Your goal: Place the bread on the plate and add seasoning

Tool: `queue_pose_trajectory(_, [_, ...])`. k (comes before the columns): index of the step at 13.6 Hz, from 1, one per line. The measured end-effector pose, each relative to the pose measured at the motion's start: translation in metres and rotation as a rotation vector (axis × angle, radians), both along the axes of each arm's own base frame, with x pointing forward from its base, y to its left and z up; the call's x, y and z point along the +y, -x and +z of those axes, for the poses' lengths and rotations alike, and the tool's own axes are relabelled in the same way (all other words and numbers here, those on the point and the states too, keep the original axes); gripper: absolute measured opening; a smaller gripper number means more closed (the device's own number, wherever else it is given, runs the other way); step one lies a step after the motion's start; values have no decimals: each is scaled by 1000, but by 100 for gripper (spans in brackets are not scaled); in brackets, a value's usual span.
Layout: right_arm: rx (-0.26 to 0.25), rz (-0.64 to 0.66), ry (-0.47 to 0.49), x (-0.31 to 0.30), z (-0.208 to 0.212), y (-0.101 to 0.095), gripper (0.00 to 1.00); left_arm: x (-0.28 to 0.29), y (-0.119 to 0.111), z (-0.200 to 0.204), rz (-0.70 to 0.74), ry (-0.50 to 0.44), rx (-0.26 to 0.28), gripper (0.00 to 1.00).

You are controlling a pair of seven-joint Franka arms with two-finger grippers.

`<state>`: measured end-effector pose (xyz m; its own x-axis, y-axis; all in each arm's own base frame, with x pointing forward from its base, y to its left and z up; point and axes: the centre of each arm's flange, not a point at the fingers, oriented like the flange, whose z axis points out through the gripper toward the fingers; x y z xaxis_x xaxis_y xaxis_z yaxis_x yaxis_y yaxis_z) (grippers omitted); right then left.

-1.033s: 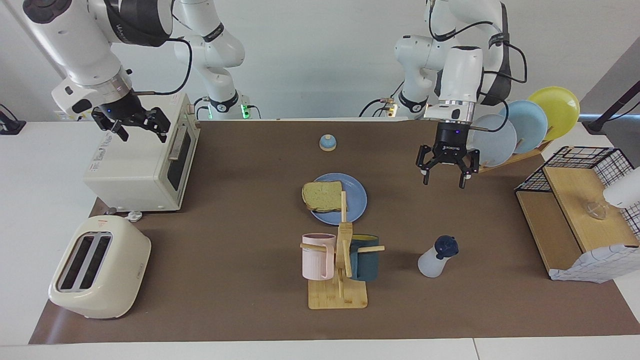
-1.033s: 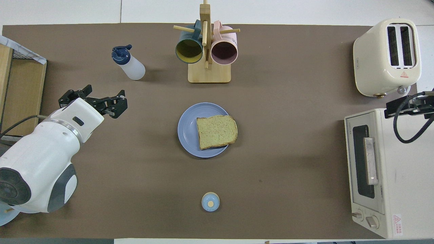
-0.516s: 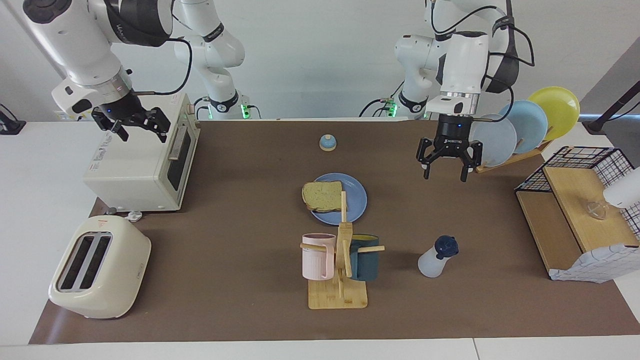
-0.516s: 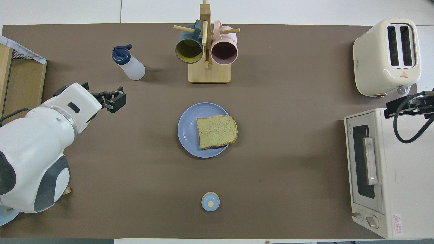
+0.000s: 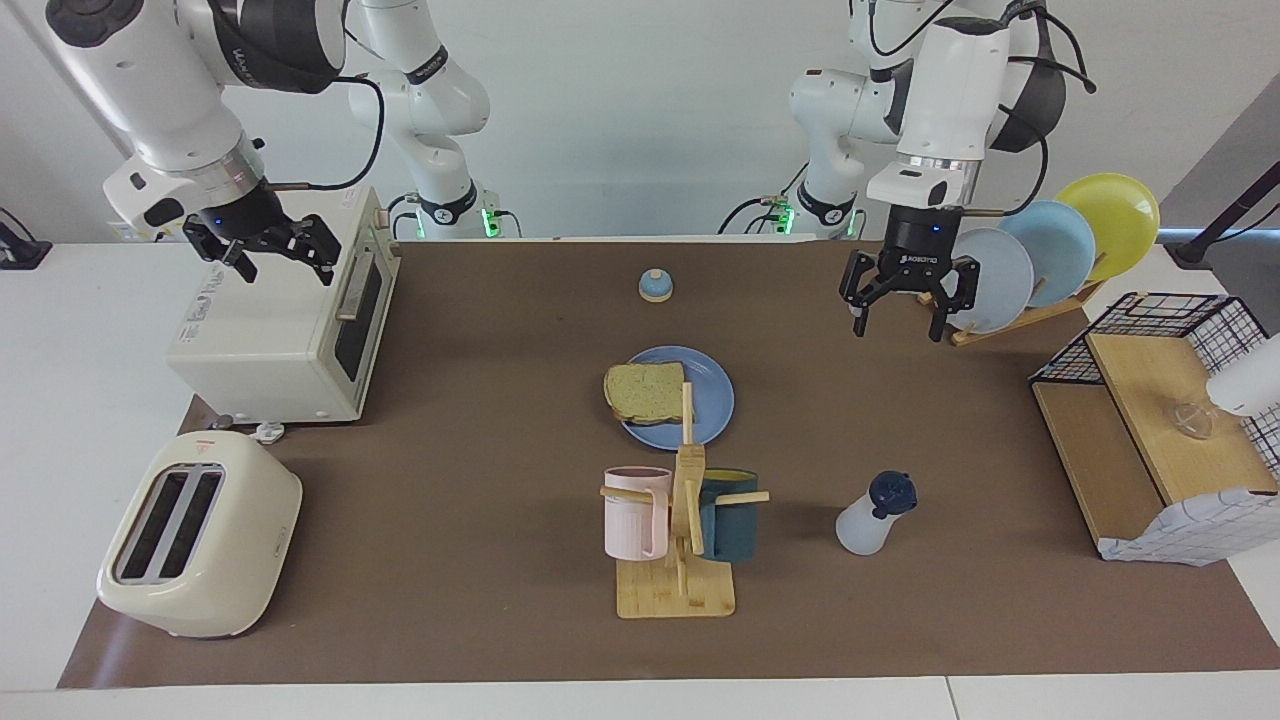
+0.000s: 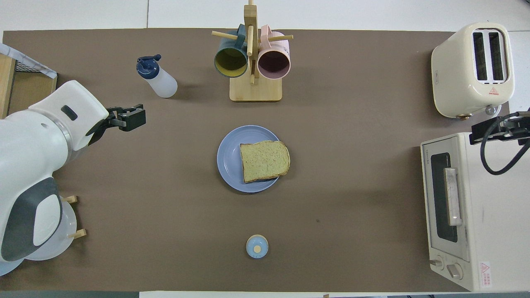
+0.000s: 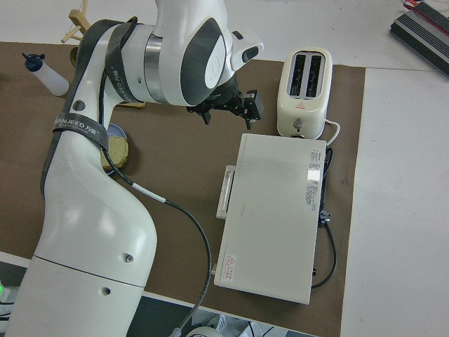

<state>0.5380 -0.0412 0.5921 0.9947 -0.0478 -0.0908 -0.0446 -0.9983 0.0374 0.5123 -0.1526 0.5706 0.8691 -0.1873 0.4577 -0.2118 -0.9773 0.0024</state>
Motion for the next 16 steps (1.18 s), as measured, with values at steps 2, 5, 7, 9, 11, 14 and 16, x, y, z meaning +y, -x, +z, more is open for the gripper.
queue_pose_trajectory(2, [0,0,0,0,0,0,100,7,0,15,-18,-19,59,100])
queue_pose_trajectory(5, [0,0,0,0,0,0,100,22,4,31,-32,-49,157,100])
queue_pose_trajectory(7, [0,0,0,0,0,0,100,33,9,33,-24,-64,240,100])
queue_pose_trajectory(9, [0,0,0,0,0,0,100,48,14,33,-4,-80,326,100])
queue_pose_trajectory(11, [0,0,0,0,0,0,100,66,21,32,21,-77,395,100])
queue_pose_trajectory(14, [0,0,0,0,0,0,100,99,31,33,72,-54,468,100])
queue_pose_trajectory(16, [0,0,0,0,0,0,100,131,35,32,128,-13,498,100])
